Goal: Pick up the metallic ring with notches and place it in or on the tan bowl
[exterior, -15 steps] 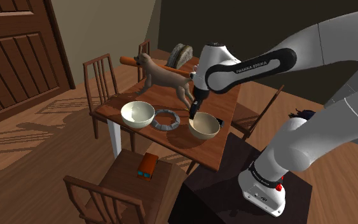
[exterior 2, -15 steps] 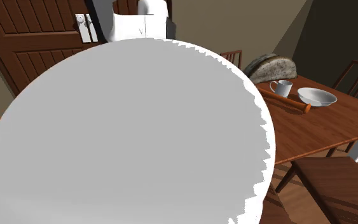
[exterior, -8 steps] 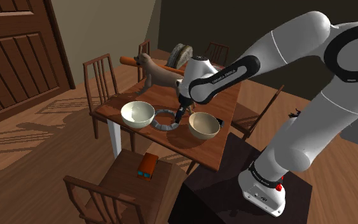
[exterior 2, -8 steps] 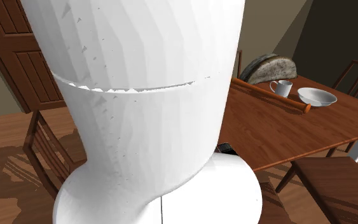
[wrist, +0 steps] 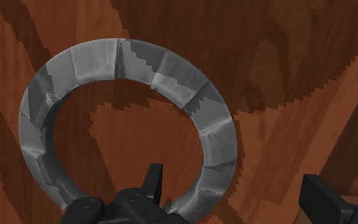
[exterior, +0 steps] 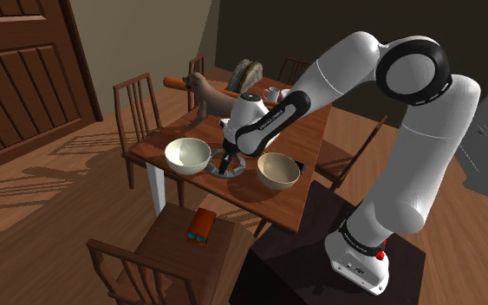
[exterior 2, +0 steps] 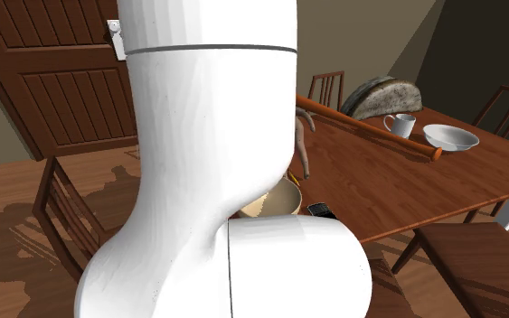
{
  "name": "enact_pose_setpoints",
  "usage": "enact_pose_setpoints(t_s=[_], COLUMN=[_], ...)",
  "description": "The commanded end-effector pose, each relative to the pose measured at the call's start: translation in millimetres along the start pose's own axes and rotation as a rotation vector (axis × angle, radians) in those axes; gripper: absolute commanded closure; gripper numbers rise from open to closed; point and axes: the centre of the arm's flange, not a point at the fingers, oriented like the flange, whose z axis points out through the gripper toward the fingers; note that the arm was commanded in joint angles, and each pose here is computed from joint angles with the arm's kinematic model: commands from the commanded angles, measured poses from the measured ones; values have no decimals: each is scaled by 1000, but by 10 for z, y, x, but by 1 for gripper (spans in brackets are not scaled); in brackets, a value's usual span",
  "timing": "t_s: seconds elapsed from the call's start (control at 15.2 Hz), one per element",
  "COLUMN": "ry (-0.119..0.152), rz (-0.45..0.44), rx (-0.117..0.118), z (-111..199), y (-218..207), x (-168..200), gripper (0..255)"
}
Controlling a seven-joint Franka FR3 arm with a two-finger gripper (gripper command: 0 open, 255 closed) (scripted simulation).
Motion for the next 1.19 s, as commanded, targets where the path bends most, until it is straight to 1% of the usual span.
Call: enact_pose_setpoints(t_s=[0.0,0.46,0.99,1.06,1.12], ry=[11,11,11,11,11], rz=[-11,-11,-11,-11,-11], rx=[-1,-1,-1,-1,-1], z=[150,497,497,497,497], y=[18,19,18,18,18], x=[74,78,78,78,78], gripper=[0,0,0,255,255])
